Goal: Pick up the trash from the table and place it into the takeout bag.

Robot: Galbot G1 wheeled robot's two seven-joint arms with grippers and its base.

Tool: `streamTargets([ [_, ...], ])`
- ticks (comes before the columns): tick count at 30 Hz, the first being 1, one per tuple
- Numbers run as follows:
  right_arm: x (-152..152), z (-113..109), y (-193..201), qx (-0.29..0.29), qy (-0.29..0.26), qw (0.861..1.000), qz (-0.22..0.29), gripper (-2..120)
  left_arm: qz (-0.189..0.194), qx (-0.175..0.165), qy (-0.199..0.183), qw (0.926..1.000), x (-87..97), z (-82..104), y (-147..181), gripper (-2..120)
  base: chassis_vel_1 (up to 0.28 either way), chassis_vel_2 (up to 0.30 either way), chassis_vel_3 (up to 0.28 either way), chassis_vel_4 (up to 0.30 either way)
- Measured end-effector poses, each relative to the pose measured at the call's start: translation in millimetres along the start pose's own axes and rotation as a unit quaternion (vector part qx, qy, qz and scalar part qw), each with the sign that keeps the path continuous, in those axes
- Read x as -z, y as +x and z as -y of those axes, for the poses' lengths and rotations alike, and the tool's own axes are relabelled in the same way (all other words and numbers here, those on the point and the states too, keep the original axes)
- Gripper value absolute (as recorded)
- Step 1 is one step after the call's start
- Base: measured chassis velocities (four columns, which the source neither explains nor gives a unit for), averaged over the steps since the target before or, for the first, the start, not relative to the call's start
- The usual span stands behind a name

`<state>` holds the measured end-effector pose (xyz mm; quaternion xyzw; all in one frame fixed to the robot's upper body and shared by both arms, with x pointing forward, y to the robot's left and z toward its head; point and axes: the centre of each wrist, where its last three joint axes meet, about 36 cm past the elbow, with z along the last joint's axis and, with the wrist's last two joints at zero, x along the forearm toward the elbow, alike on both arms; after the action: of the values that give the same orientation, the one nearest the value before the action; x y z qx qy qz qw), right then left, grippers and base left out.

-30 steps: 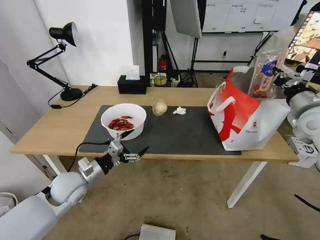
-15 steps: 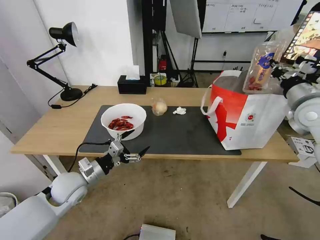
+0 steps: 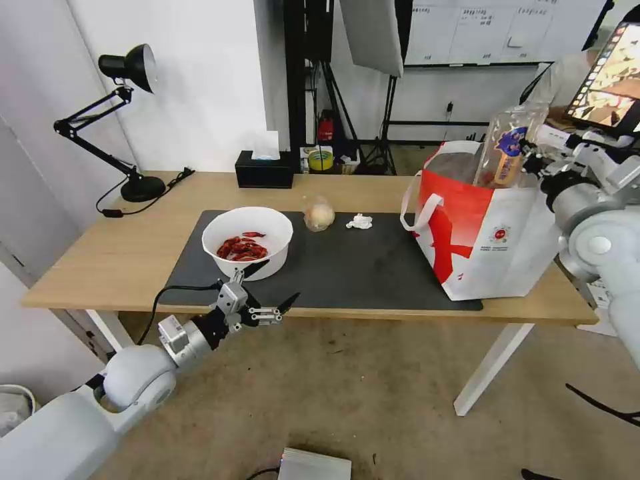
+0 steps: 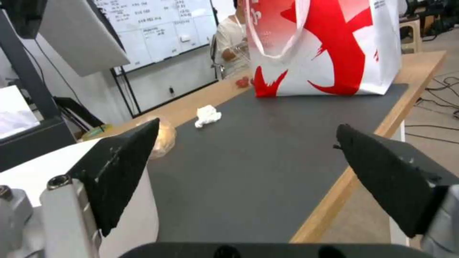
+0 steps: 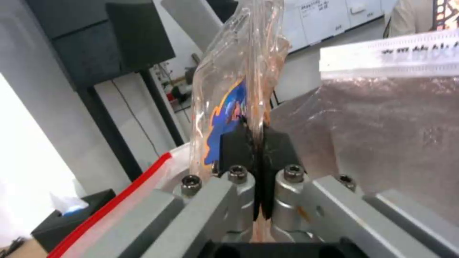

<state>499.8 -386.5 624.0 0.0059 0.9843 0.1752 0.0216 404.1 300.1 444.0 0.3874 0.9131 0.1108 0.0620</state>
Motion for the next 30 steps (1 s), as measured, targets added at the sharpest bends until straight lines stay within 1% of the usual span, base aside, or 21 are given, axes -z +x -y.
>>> streamTargets([
  [2, -0.4, -0.7, 2.8, 0.003, -0.005, 1.0, -0.005, 0, -0.001, 0.0, 0.0, 1.0, -0.3, -0.3, -0.1, 100, 0.0, 0.0, 0.0, 0.0],
  [4, 2.4, -5.2, 10.5, 0.003, -0.04, 0.999, -0.023, 2, -0.002, 0.0, 0.0, 1.0, -1.5, -0.7, 0.0, 100, 0.0, 0.0, 0.0, 0.0],
  [5, 2.4, -5.2, 10.5, 0.003, -0.04, 0.999, -0.023, 2, -0.002, 0.0, 0.0, 1.0, -1.5, -0.7, 0.0, 100, 0.0, 0.0, 0.0, 0.0],
  [8, 7.8, -8.0, 17.2, -0.002, -0.078, 0.996, -0.037, 18, -0.003, 0.001, 0.001, 1.0, -2.8, -0.8, 0.1, 100, 0.0, 0.0, 0.0, 0.0],
  [9, 7.8, -8.0, 17.2, -0.002, -0.078, 0.996, -0.037, 18, -0.003, 0.001, 0.001, 1.0, -2.8, -0.8, 0.1, 100, 0.0, 0.0, 0.0, 0.0],
  [10, 9.1, -8.5, 18.9, -0.002, -0.085, 0.996, -0.04, 23, -0.003, 0.001, 0.001, 1.0, -2.8, -0.7, 0.1, 100, 0.0, 0.0, 0.0, 0.0],
  [11, 9.7, -8.6, 19.6, -0.002, -0.087, 0.995, -0.04, 25, -0.003, 0.001, 0.001, 1.0, -2.8, -0.8, 0.1, 100, 0.0, 0.0, 0.0, 0.0],
  [12, 11.4, -8.6, 21.1, -0.003, -0.088, 0.995, -0.042, 33, -0.003, 0.001, 0.001, 1.0, -2.7, -0.9, 0.0, 100, 0.0, 0.0, 0.0, 0.0],
  [13, 11.4, -8.6, 21.1, -0.003, -0.088, 0.995, -0.042, 33, -0.003, 0.001, 0.001, 1.0, -2.7, -0.9, 0.0, 100, 0.0, 0.0, 0.0, 0.0],
  [15, 13.5, -8.4, 22.1, -0.004, -0.088, 0.995, -0.044, 40, -0.002, 0.001, 0.0, 1.0, -1.9, -1.7, -0.4, 100, 0.0, 0.0, 0.0, 0.0],
  [16, 14.4, -7.9, 22.7, -0.004, -0.087, 0.995, -0.044, 46, -0.002, 0.001, 0.0, 1.0, -1.2, -2.6, -0.8, 100, 0.0, 0.0, 0.0, 0.0],
  [17, 14.4, -7.9, 22.7, -0.004, -0.087, 0.995, -0.044, 46, -0.002, 0.001, 0.0, 1.0, -1.2, -2.6, -0.8, 100, 0.0, 0.0, 0.0, 0.0],
  [19, 15.3, -7.1, 24.7, -0.001, -0.085, 0.995, -0.043, 55, -0.001, 0.002, -0.001, 1.0, -0.8, -3.7, -1.1, 100, 0.0, 0.0, 0.0, 0.0],
  [20, 15.8, -6.4, 28.1, 0.013, -0.083, 0.996, -0.041, 62, -0.001, 0.002, -0.001, 1.0, -0.5, -4.1, -1.4, 100, 0.0, 0.0, 0.0, 0.0],
  [21, 15.8, -6.4, 28.1, 0.013, -0.083, 0.996, -0.041, 62, -0.001, 0.002, -0.001, 1.0, -0.5, -4.1, -1.4, 100, 0.0, 0.0, 0.0, 0.0],
  [23, 16.1, -6.2, 32.3, 0.04, -0.082, 0.995, -0.032, 70, 0.0, 0.002, -0.001, 1.0, -0.5, -4.0, -1.6, 100, 0.0, 0.0, 0.0, 0.0],
  [24, 16.1, -7.1, 37.2, 0.077, -0.077, 0.994, -0.024, 78, 0.0, 0.002, -0.001, 1.0, -0.5, -3.9, -1.9, 100, 0.0, 0.0, 0.0, 0.0],
  [25, 16.1, -7.1, 37.2, 0.077, -0.077, 0.994, -0.024, 78, 0.0, 0.002, -0.001, 1.0, -0.5, -3.9, -1.9, 100, 0.0, 0.0, 0.0, 0.0],
  [28, 15.5, -13.3, 49.2, 0.164, -0.041, 0.986, -0.003, 91, 0.002, 0.007, 0.002, 1.0, -1.6, -4.3, -2.5, 100, 0.0, 0.0, 0.0, 0.0],
  [29, 15.5, -13.3, 49.2, 0.164, -0.041, 0.986, -0.003, 91, 0.002, 0.007, 0.002, 1.0, -1.6, -4.3, -2.5, 100, 0.0, 0.0, 0.0, 0.0],
  [30, 15.1, -15.8, 52.6, 0.183, -0.028, 0.983, 0.0, 95, 0.003, 0.008, 0.002, 1.0, -1.9, -4.4, -2.4, 100, 0.0, 0.0, 0.0, 0.0],
])
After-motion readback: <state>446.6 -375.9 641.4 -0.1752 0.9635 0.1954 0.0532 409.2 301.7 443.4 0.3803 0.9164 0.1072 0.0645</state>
